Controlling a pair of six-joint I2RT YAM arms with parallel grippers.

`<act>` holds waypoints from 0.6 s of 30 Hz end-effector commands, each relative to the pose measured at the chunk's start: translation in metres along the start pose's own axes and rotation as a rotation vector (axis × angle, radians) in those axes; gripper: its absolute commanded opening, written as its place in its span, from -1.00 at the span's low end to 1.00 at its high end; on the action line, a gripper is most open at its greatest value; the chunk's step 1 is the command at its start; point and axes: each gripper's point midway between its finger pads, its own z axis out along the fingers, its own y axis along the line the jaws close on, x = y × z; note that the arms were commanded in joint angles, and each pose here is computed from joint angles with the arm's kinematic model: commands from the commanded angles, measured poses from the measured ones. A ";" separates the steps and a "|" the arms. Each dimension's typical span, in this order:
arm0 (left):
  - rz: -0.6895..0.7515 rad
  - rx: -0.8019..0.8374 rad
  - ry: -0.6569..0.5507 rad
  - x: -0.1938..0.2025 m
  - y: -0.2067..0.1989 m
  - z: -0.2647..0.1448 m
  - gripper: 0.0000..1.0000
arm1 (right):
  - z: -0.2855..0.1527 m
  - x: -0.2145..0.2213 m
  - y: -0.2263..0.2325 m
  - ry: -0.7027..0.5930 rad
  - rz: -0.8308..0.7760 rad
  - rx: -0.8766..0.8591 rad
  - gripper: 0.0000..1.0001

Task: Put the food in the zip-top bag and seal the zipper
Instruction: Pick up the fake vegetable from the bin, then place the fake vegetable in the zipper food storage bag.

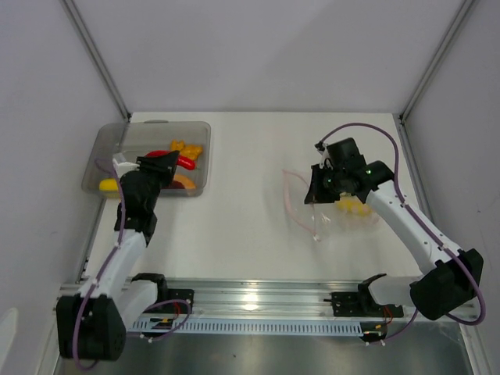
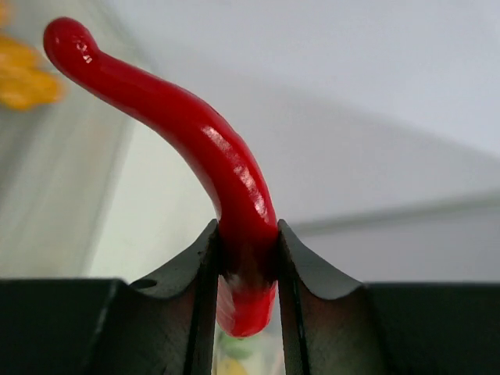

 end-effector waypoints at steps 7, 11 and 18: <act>0.493 0.739 0.263 0.076 -0.138 -0.124 -0.99 | -0.041 -0.018 0.074 -0.086 -0.078 -0.198 -1.00; 0.529 0.910 0.358 0.100 -0.149 -0.163 -0.99 | -0.046 -0.011 0.087 -0.064 -0.086 -0.249 -1.00; 0.616 1.178 0.497 0.137 -0.168 -0.224 -0.99 | -0.054 0.006 0.109 -0.022 -0.116 -0.330 -1.00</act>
